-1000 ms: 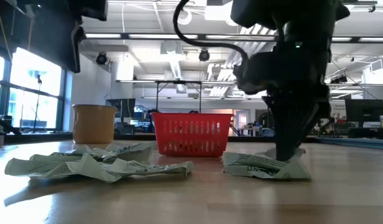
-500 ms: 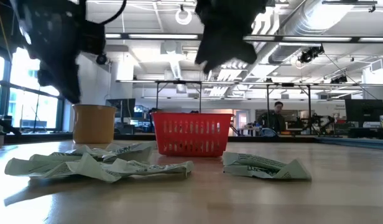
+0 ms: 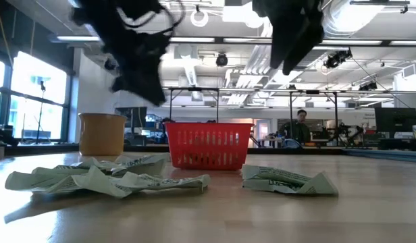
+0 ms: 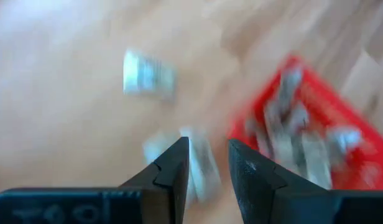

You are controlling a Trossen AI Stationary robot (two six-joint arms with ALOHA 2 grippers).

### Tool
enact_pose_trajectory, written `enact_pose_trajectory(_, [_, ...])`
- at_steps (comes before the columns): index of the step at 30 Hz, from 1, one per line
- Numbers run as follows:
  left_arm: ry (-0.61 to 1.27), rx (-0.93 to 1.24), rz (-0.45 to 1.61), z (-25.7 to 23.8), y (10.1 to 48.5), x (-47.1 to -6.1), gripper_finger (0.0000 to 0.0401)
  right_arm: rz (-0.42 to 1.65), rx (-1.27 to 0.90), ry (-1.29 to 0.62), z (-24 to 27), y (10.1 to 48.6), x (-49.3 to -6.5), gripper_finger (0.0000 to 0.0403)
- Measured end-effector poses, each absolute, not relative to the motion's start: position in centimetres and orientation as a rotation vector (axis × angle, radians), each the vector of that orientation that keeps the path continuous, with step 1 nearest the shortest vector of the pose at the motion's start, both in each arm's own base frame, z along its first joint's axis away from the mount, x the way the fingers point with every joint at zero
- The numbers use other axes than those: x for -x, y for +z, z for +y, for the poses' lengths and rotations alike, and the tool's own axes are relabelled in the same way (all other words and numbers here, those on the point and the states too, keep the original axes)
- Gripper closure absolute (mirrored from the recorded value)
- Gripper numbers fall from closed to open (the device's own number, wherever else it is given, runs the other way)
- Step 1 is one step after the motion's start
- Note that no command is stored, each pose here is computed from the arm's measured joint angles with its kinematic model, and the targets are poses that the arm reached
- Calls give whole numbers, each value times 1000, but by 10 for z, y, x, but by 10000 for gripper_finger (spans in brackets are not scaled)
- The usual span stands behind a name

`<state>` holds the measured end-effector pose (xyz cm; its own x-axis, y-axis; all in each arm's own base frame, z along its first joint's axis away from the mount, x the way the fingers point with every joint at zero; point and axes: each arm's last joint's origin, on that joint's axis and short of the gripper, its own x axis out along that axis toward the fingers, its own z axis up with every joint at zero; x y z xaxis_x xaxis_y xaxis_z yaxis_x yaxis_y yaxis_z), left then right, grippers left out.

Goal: Pick and place Stevia / Truvia into bins
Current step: Put the white stevia packet into the red basket

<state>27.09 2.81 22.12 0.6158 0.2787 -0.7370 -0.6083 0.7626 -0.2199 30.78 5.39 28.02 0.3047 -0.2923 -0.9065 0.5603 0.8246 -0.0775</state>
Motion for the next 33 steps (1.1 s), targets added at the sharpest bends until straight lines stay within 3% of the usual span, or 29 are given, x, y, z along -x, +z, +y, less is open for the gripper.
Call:
enact_pose_trajectory(5, [300, 10, 929, 55, 234, -306, 254, 1169, -275, -584, 62, 280, -300, 81])
enact_pose_trajectory(10, [98, -233, 1199, 78, 207, -328, 253, 1193, -295, -553, 74, 277, -297, 80])
enact_pose_trajectory(14, [-1, -322, 1361, 94, 180, -339, 253, 1169, -315, -575, 83, 277, -295, 79])
enact_pose_trajectory(18, [6, -371, 1430, 103, 177, -352, 253, 1139, -338, -608, 90, 278, -292, 79])
enact_pose_trajectory(26, [89, -460, 1316, 104, 200, -374, 250, 1090, -353, -660, 96, 278, -290, 79])
enact_pose_trajectory(33, [8, -438, 1252, 103, 200, -377, 174, 1095, -341, -661, 95, 278, -290, 79])
